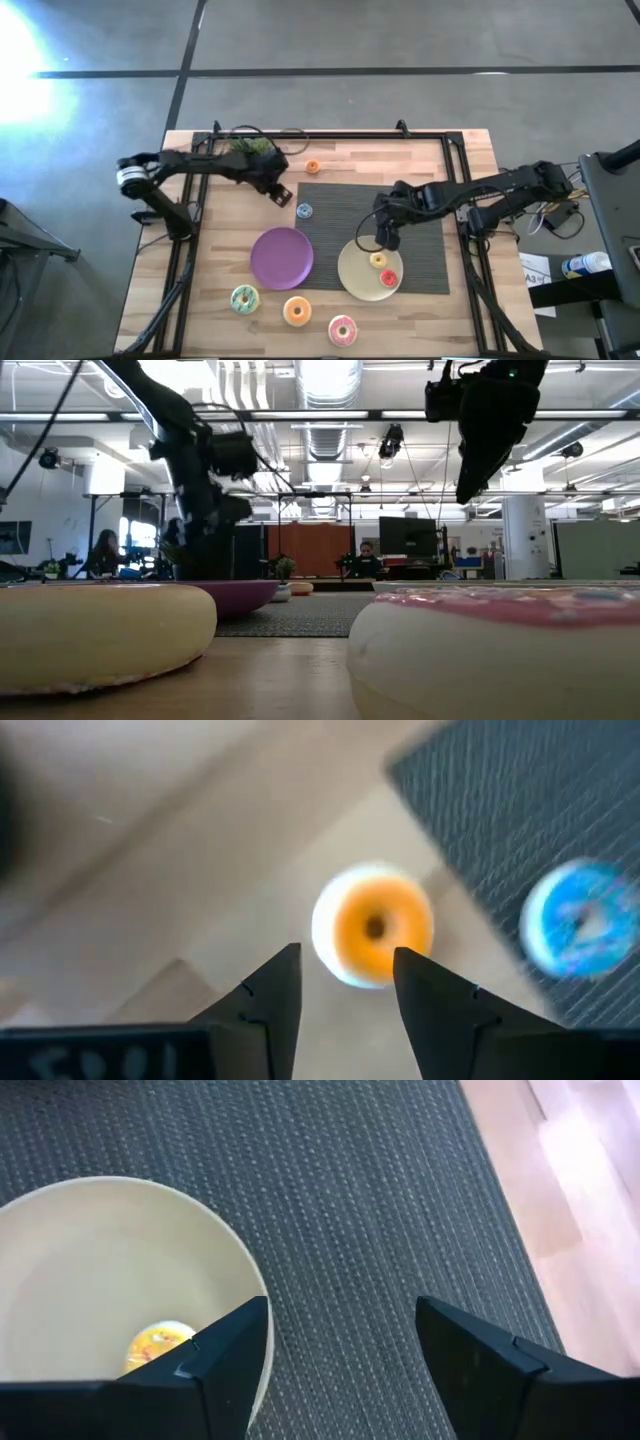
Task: Pick & Place donuts
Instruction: Put the small orange donut on the white plate
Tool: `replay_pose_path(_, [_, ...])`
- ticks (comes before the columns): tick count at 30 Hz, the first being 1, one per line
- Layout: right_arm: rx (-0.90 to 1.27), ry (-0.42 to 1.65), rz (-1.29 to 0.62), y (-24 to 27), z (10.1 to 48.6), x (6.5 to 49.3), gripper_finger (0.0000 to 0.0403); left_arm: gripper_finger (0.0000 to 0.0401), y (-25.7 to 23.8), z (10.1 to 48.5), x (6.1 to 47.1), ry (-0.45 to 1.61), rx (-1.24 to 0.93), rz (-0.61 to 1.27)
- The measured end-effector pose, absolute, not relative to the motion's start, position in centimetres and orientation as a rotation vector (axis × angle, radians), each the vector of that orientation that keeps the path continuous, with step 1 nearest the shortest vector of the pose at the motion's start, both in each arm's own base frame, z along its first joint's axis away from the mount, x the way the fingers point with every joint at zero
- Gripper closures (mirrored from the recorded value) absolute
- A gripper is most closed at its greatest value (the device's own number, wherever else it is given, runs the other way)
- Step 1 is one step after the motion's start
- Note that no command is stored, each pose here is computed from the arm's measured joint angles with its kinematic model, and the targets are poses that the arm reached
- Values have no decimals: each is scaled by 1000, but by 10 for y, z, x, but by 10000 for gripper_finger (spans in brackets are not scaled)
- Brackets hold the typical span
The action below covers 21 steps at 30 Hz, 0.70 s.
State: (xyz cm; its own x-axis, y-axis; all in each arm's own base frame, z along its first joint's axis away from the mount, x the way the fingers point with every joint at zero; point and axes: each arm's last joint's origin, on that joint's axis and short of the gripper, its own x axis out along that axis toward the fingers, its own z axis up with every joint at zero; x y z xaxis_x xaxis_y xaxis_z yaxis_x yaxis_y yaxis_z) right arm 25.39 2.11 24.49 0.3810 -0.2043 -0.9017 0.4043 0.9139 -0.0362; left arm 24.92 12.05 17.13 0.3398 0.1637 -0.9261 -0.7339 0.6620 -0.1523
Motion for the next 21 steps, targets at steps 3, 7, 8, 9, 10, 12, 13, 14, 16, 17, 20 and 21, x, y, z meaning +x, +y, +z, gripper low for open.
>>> replay_pose_path(3, [183, 1116, -375, 21, 244, 255, 159, 268, 124, 155, 256, 1124, -607, 626])
replay_pose_path(7, [184, 1131, -368, 21, 241, 255, 159, 269, 128, 151, 264, 1089, -609, 634])
replay_pose_path(8, [184, 1132, -366, 22, 241, 255, 160, 269, 129, 153, 266, 1080, -609, 637])
replay_pose_path(9, [184, 1131, -366, 22, 241, 255, 161, 269, 129, 155, 266, 1071, -611, 639])
replay_pose_path(10, [184, 1131, -366, 22, 241, 255, 161, 269, 128, 158, 267, 1060, -615, 641])
replay_pose_path(12, [184, 1132, -366, 22, 240, 255, 163, 269, 129, 166, 267, 1017, -611, 639])
replay_pose_path(13, [182, 1133, -366, 21, 240, 254, 163, 269, 129, 171, 268, 997, -610, 638])
replay_pose_path(14, [182, 1132, -365, 21, 241, 254, 163, 269, 130, 174, 268, 981, -608, 638])
replay_pose_path(16, [175, 1134, -361, 21, 240, 254, 163, 269, 131, 177, 267, 969, -608, 640])
replay_pose_path(17, [167, 1137, -356, 21, 240, 254, 163, 269, 132, 177, 267, 965, -608, 638])
replay_pose_path(20, [151, 1137, -345, 21, 240, 254, 163, 269, 134, 174, 270, 950, -609, 633])
replay_pose_path(21, [149, 1137, -344, 21, 240, 255, 163, 269, 134, 172, 270, 956, -612, 633])
